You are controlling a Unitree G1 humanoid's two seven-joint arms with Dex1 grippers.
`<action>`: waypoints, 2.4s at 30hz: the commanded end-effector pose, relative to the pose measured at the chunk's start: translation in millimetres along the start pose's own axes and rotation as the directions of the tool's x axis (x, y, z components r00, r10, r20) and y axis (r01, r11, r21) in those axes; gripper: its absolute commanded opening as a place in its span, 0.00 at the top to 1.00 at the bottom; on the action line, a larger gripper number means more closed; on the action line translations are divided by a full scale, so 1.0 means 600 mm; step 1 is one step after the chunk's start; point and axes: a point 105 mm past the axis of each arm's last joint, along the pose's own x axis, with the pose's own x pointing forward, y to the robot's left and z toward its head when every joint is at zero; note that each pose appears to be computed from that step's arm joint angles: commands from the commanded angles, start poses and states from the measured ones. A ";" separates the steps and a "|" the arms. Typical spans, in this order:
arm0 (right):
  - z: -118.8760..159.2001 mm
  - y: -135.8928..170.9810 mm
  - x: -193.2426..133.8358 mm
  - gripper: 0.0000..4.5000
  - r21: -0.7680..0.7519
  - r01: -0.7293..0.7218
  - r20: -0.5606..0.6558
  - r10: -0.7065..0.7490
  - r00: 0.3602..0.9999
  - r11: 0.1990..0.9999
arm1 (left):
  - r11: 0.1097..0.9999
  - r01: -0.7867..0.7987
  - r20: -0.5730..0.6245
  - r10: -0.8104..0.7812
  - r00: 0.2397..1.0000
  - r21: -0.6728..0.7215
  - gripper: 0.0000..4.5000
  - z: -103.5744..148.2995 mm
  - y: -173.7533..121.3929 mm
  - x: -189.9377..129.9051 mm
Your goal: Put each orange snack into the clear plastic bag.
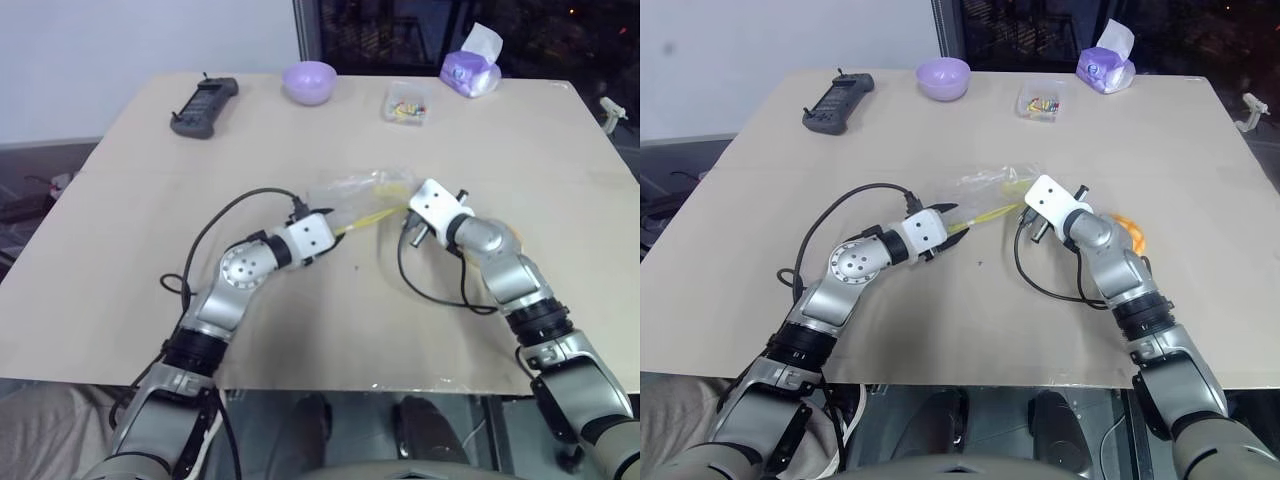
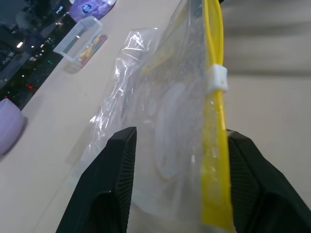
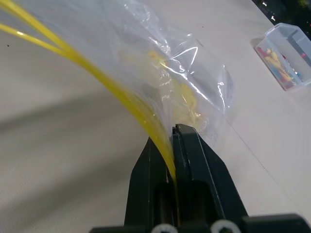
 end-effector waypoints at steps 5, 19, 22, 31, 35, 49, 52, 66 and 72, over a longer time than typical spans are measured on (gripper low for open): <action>0.023 -0.014 -0.005 1.00 -0.024 0.031 0.048 -0.030 0.998 0.999 | 0.999 -0.034 0.118 0.032 0.993 0.020 0.99 0.043 0.010 -0.003; 0.018 -0.007 0.001 1.00 -0.016 0.032 0.033 -0.032 0.999 0.999 | 0.998 -0.049 0.147 0.041 0.988 0.045 0.99 0.060 0.009 -0.004; 0.019 -0.006 0.001 1.00 -0.013 0.029 0.036 -0.028 0.999 1.000 | 0.996 -0.049 0.123 0.040 0.992 0.068 0.99 0.051 0.009 -0.004; 0.003 -0.004 -0.039 0.23 0.019 -0.114 0.010 0.114 0.993 0.993 | 0.996 -0.059 0.103 0.051 0.993 0.069 1.00 0.040 0.009 -0.003; 0.023 -0.026 -0.087 0.02 0.093 -0.201 0.062 0.196 0.979 0.975 | 0.997 -0.051 0.103 0.044 0.994 0.066 1.00 0.037 0.005 -0.003; 0.134 0.031 -0.090 0.91 0.322 -0.378 0.373 0.250 0.894 0.868 | 0.998 -0.020 0.137 0.012 0.991 0.058 1.00 0.042 -0.015 0.014; 0.135 0.040 -0.088 0.99 0.329 -0.391 0.378 0.259 0.889 0.860 | 0.998 -0.020 0.143 0.012 0.990 0.054 1.00 0.046 -0.015 0.016; 0.096 0.050 -0.058 0.99 0.343 -0.331 0.287 0.237 0.928 0.879 | 0.999 -0.023 0.171 0.017 0.985 0.036 1.00 0.059 -0.014 0.021; 0.084 0.035 -0.047 0.99 0.383 -0.270 0.262 0.177 0.949 0.883 | 0.999 -0.021 0.170 0.015 0.985 0.032 1.00 0.058 -0.015 0.018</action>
